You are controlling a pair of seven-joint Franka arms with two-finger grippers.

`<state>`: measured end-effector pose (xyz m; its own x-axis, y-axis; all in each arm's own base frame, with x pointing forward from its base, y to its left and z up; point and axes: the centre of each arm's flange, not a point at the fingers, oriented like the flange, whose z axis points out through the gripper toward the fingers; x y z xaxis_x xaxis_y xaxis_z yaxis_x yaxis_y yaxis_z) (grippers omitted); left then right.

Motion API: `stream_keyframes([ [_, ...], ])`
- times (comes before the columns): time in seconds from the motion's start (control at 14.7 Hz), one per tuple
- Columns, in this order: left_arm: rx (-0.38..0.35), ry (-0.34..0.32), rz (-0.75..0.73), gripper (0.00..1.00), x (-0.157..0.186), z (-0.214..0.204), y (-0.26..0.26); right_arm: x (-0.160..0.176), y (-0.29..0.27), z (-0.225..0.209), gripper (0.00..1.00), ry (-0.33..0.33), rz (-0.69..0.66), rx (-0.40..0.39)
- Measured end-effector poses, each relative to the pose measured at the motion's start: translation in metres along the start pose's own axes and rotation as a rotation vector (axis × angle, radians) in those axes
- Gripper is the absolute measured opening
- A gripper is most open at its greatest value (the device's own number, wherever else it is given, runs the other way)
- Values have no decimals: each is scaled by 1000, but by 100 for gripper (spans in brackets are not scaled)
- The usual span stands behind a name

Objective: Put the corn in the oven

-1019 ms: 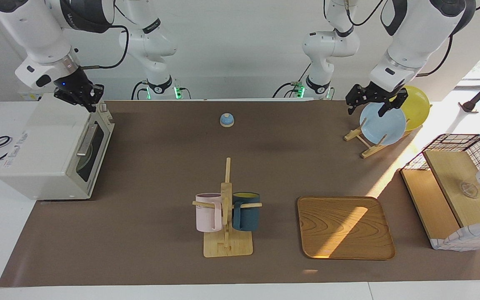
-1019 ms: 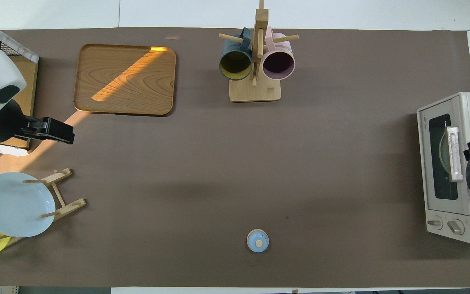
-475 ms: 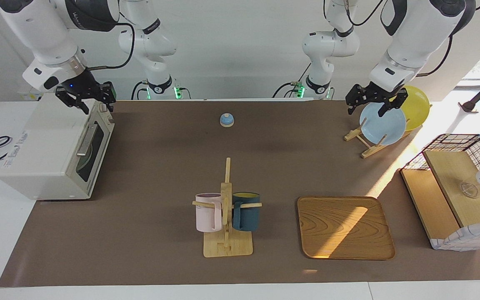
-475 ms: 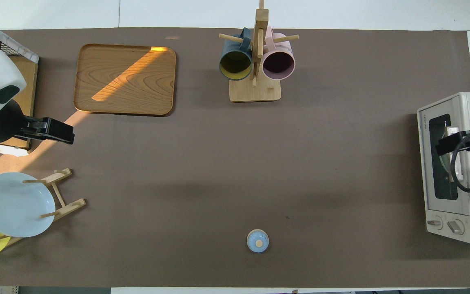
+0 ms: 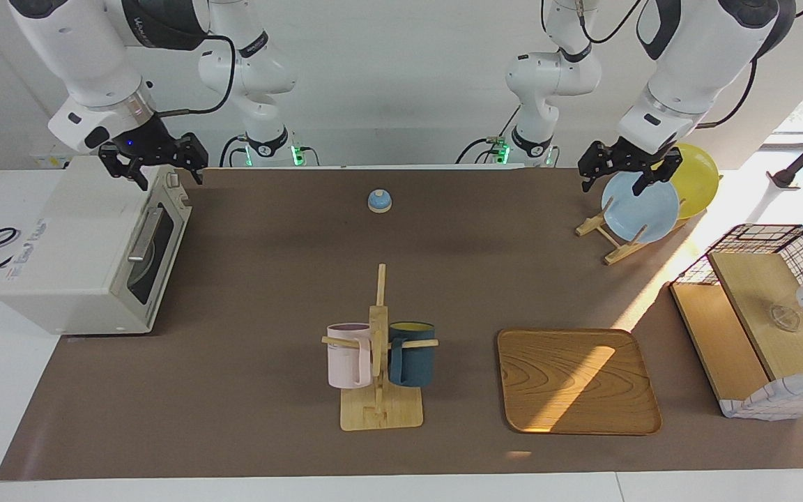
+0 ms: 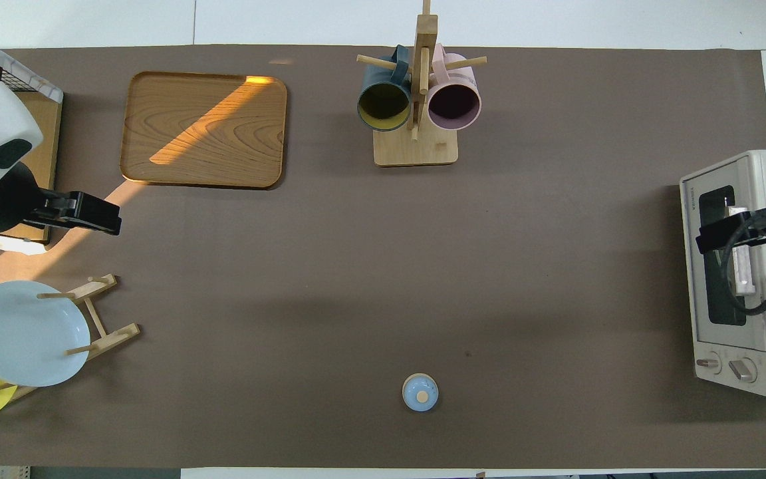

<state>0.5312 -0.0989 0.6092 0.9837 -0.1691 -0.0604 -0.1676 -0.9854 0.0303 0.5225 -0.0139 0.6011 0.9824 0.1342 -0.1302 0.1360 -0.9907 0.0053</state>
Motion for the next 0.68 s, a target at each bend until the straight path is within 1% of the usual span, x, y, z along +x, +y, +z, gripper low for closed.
stream_keyframes([
  [0.68, 0, 0, 0, 100, 0, 0, 0, 0, 13, 3, 100, -7, 17, 5],
])
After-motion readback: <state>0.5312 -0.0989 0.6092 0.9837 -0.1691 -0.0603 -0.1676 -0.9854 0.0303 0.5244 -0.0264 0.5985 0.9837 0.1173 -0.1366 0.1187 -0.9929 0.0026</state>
